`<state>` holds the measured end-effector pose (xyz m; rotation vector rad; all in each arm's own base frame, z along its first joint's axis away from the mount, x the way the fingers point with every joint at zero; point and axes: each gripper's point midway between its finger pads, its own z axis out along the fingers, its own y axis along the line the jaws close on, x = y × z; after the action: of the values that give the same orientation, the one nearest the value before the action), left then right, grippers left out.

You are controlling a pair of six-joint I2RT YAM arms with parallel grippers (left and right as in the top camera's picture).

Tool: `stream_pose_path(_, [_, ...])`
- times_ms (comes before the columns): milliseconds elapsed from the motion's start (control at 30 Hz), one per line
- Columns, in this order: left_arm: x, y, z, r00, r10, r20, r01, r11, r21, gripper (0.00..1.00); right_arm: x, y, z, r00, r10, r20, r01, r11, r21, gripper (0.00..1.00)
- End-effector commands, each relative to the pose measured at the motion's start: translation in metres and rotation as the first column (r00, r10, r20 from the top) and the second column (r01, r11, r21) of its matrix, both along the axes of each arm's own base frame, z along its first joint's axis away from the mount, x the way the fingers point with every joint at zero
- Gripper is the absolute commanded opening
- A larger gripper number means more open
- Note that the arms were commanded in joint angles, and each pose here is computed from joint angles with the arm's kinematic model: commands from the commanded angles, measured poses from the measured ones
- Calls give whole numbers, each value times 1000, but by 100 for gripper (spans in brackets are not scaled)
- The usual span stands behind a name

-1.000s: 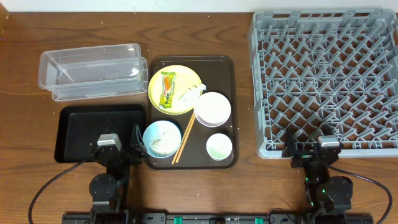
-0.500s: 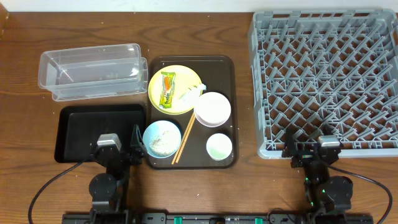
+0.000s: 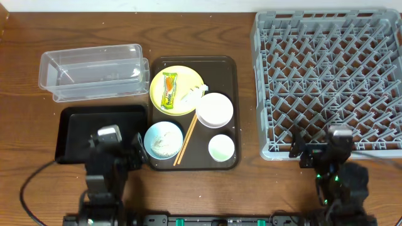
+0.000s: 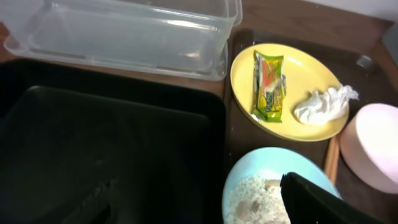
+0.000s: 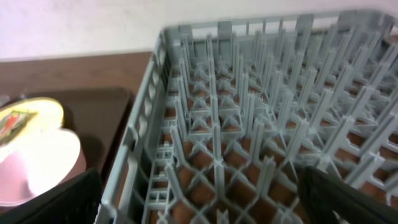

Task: Sort waste into correct bins and load items into the dishwasher rack
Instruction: 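Reach the left gripper to the yellow plate and grasp the white tissue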

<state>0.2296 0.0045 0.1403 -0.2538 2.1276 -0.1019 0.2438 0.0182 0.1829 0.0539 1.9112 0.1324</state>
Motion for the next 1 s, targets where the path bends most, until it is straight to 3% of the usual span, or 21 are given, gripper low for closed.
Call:
stream_pose_path(0, [11,-11,23,997,-49,-57,47,998,-39,84,8,-5,14,997,-33,-67,34,999,12,99])
stream_pose_path(267, [25,-21,45,915,-101,-391,65,993,-104,84,21,-4,12,922,-37,-386,31,999,-20,99])
stream_pose_path(367, [18,-21,52,849,-100,-518,49,993,-111,84,26,-4,13,892,-39,-451,30,999,-27,99])
stream_pose_path(467, [21,-21,55,820,-100,-563,42,993,-114,84,33,-4,13,878,-40,-477,29,999,-30,99])
stream_pose_path(667, [41,-21,55,843,-101,-529,48,992,-113,84,35,-3,9,871,-40,-490,29,999,-31,99])
stream_pose_path(833, [92,-22,75,928,-122,-353,100,992,-80,84,35,-3,9,871,-40,-489,29,999,-30,99])
stream_pose_path(967, [130,-36,76,945,-186,-268,183,982,-37,83,35,-3,9,871,-40,-489,29,999,-31,99])
